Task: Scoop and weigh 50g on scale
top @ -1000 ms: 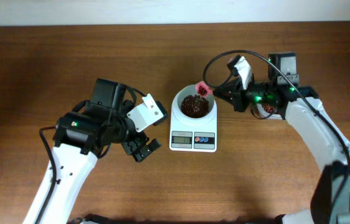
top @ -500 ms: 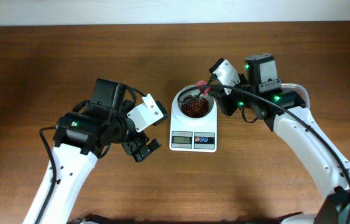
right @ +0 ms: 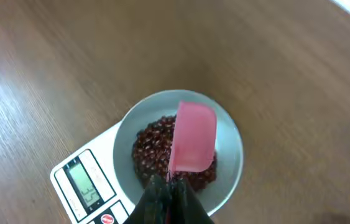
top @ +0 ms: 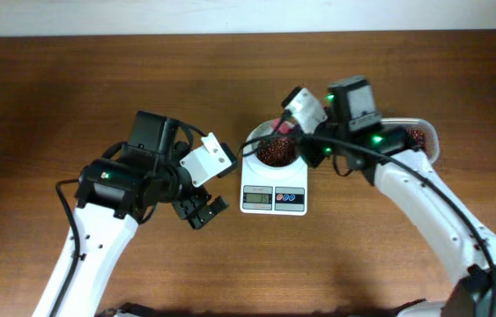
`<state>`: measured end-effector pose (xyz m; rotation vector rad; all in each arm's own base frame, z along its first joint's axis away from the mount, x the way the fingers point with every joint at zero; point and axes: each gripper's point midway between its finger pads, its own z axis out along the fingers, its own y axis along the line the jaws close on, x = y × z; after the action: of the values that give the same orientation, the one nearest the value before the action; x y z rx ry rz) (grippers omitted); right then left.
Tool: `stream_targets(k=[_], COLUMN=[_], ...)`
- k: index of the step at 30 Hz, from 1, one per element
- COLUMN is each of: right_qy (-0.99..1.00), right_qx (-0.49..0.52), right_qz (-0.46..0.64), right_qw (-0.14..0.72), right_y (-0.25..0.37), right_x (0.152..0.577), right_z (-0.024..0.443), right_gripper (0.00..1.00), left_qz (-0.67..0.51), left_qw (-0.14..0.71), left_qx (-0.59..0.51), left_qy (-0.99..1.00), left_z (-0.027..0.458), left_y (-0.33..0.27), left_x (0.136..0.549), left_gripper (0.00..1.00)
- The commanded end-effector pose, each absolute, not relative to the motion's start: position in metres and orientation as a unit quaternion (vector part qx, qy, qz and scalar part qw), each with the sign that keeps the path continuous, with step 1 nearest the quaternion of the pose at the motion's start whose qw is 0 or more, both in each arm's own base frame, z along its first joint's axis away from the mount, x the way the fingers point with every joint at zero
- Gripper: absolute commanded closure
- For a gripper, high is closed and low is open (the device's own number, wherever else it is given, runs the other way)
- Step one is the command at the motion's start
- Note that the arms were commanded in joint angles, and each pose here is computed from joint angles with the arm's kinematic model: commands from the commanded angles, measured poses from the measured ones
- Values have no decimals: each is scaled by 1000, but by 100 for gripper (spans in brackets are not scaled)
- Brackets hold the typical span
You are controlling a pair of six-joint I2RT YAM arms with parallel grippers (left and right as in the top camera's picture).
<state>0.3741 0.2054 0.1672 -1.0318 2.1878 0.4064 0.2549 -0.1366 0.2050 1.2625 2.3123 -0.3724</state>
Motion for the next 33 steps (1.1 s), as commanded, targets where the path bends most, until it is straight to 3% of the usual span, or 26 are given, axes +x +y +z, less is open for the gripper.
stream_targets(k=[1,8,14,21,28,33], right_qy=[843,820,843,935,978,980], right_qx=[-385,-368,-258,-86,-93,-88], right_qz=[59,4,-135,-134,-58,55], right_qw=[371,439,453,317,176,169], right_y=[197,174,69,-47,-43,-6], right_x=[390,379,353,355,371,373], right_z=[179,245,295,221,111,95], right_gripper=[96,96,96,96,96,96], left_qz=[-137,-137,-137,-137,-137,-137], left_qw=[253,253,253,253,253,253], left_qx=[469,469,469,469,469,469], left_qy=[835,835,835,835,835,835], left_z=[214,214,214,214,214,214], left_y=[-138,-138,-138,-138,-138,-138], left_x=[255,255,255,255,255,255], left_gripper=[1,1,1,1,1,1])
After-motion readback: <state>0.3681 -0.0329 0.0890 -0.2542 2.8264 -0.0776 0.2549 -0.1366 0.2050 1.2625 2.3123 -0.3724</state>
